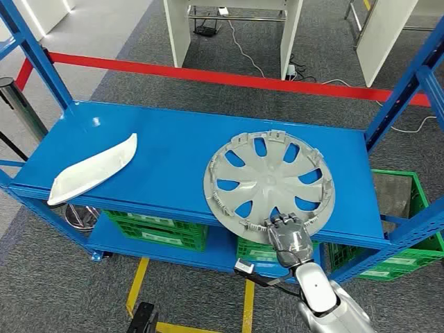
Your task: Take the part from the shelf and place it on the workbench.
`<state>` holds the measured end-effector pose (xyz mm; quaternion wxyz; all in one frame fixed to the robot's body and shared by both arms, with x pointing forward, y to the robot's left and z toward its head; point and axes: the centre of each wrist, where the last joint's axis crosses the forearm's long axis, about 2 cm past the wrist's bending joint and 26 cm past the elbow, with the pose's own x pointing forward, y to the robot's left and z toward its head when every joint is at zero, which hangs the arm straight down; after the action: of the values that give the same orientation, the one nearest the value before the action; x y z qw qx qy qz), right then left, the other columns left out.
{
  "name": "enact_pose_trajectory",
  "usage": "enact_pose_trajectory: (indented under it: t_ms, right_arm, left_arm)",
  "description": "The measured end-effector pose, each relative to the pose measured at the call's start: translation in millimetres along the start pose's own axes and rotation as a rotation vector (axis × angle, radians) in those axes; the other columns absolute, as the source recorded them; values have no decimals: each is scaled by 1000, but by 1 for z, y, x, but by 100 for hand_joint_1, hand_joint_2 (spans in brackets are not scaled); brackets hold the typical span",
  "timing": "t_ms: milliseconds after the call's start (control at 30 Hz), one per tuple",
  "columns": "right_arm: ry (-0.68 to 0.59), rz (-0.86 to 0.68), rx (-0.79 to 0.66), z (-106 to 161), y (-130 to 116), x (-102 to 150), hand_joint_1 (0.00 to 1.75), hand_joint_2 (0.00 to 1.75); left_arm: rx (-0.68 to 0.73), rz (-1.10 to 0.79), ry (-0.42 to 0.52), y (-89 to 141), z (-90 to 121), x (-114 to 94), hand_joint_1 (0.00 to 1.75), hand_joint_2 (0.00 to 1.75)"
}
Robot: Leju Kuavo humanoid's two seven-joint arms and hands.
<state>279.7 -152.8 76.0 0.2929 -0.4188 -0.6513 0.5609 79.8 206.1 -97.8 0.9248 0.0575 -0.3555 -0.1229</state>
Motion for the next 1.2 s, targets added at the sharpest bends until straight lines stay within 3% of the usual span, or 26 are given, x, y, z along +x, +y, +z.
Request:
enact_pose_trajectory:
  t_ms: [333, 600, 733, 1200]
  right_arm:
    - [-13, 13, -35, -3, -8, 1, 165, 175]
    - [-49, 39, -155, 7, -34, -5, 161, 175]
    - [-67, 46, -196, 11, -43, -5, 161, 175]
    - [-107, 46, -270, 10, -59, 0, 153, 175]
  left_arm:
    - [13, 5, -27, 0, 0, 0, 0, 0]
    - [117, -43, -224, 2, 1, -2, 0, 0]
    - [125, -48, -248, 2, 1, -1, 0, 175]
    - [93, -33, -252, 2, 1, -2, 0, 175]
